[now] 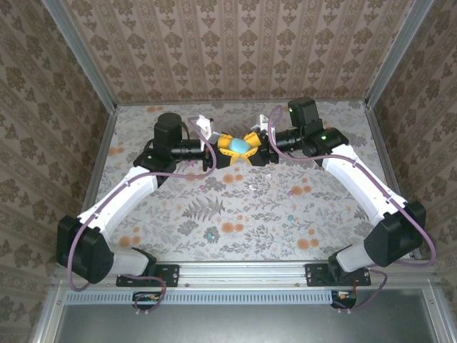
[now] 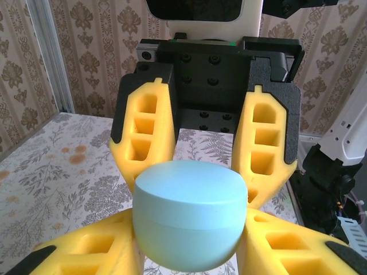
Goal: Insert the wireless bluetooth earbuds into the charging case
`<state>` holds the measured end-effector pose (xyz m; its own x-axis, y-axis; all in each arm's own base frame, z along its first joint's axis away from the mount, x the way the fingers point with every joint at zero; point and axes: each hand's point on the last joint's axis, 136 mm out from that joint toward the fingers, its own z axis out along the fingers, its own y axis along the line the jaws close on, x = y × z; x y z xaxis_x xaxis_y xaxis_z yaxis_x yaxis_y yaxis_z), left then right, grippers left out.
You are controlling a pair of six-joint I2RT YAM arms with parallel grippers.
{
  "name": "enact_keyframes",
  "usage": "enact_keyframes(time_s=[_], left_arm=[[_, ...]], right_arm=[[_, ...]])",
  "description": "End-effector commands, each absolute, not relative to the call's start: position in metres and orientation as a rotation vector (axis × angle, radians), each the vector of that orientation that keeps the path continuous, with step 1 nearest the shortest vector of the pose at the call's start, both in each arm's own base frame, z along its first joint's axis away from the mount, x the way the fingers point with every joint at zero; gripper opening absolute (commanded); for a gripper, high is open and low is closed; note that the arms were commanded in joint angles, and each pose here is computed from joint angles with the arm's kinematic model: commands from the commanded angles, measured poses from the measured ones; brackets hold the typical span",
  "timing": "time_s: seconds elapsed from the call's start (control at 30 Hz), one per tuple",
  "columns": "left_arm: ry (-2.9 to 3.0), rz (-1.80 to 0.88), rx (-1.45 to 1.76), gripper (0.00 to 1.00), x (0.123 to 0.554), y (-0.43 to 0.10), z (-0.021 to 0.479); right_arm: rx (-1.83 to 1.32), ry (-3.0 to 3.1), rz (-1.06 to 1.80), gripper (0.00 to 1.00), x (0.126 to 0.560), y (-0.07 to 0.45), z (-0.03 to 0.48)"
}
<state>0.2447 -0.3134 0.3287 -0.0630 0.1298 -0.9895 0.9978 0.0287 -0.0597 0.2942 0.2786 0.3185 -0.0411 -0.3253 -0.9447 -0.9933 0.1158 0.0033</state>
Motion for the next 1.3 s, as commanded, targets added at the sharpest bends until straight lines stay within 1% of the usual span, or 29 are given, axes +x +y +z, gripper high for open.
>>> enact_keyframes(time_s=[0.0,0.03,0.07,0.17,0.23,0.33,0.37,0.47,0.6,0.67,0.8,1.0,1.27], left_arm=[[1.304,-1.184,1.282,0.41,0.237,-0.318,0.34],[1.303,-1.178,1.266,0.4,0.239,-0.318,0.342],[1.302,-1.175,1.247,0.4,0.241,-0.318,0.344],[1.29,-1.155,1.197,0.4,0.246,-0.315,0.349],[1.285,-1.141,1.153,0.4,0.252,-0.313,0.353],[1.278,-1.139,1.09,0.39,0.258,-0.312,0.359],[1.274,-1.142,1.068,0.38,0.26,-0.312,0.361],[1.259,-1.153,1.015,0.38,0.263,-0.311,0.367],[1.231,-1.17,0.95,0.38,0.266,-0.308,0.375],[1.218,-1.178,0.919,0.38,0.267,-0.307,0.378],[1.181,-1.194,0.873,0.38,0.266,-0.305,0.382],[1.148,-1.211,0.869,0.38,0.26,-0.309,0.383],[1.144,-1.227,0.854,0.38,0.257,-0.312,0.383]], right_arm=[[-1.314,1.528,0.904,0.47,0.297,0.276,0.325],[-1.31,1.531,0.893,0.49,0.297,0.274,0.325],[-1.298,1.542,0.876,0.54,0.298,0.272,0.324],[-1.266,1.582,0.869,0.56,0.301,0.268,0.32],[-1.215,1.58,0.836,0.61,0.299,0.261,0.332],[-1.146,1.565,0.843,0.63,0.298,0.255,0.343],[-1.113,1.562,0.849,0.65,0.298,0.253,0.349],[-1.016,1.564,0.876,0.67,0.297,0.247,0.366],[-0.81,1.664,0.873,0.69,0.311,0.234,0.379],[-0.717,1.709,0.914,0.69,0.315,0.231,0.384],[-0.656,1.742,1.039,0.74,0.311,0.235,0.387],[-0.631,1.784,1.145,0.74,0.316,0.247,0.387],[-0.666,1.781,1.197,0.72,0.321,0.259,0.386]])
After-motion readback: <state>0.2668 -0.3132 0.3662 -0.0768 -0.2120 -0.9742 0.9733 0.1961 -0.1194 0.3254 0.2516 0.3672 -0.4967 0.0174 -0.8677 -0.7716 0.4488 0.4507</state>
